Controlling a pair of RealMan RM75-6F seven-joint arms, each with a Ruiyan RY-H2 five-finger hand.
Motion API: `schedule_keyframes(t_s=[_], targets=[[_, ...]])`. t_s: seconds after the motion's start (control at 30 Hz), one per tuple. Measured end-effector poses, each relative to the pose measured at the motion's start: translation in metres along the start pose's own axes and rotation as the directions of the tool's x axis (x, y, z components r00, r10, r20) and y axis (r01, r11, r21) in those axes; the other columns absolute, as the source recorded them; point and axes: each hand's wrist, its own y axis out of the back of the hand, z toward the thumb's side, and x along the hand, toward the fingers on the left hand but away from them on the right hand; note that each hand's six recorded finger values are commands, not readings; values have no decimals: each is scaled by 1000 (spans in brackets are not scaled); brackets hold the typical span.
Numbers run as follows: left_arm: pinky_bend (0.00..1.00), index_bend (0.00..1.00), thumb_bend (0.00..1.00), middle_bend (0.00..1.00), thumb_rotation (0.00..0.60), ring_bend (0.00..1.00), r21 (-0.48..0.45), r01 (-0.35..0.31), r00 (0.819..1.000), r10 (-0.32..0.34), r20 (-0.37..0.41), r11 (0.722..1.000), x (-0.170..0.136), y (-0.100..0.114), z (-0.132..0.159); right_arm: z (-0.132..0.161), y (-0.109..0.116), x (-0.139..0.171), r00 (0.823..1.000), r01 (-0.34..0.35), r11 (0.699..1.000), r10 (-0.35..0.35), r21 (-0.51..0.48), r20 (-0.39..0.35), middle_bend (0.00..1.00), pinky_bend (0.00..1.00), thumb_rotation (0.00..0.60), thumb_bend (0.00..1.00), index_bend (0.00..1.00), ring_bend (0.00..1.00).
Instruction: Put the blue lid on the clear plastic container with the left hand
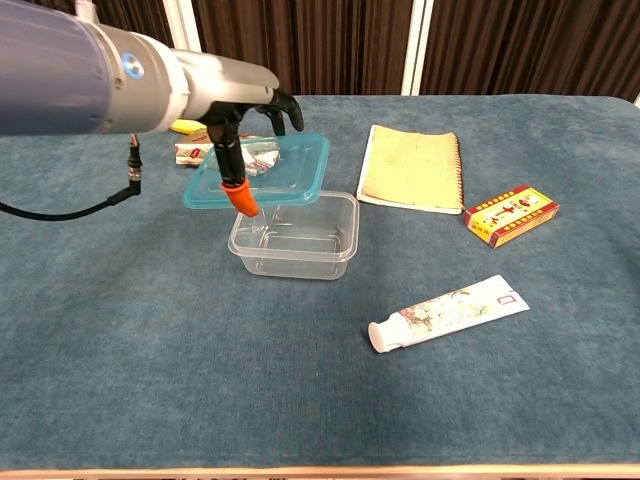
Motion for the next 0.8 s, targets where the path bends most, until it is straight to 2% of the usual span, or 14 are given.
schedule_keyframes(t_s=[0.23,0.8], targets=[[0,135,219,266,600,0,23,-6,1000,5,24,1000,12,-4,15,-1,0,0,1000,-2,1000,2,-3,3,14,0,600,275,95,35],[0,134,215,263,600,0,68,9,999,-12,45,998,27,-21,31,-2,1,-1,1000,-2,1000,3,-12,12,14,0,600,275,95,35]])
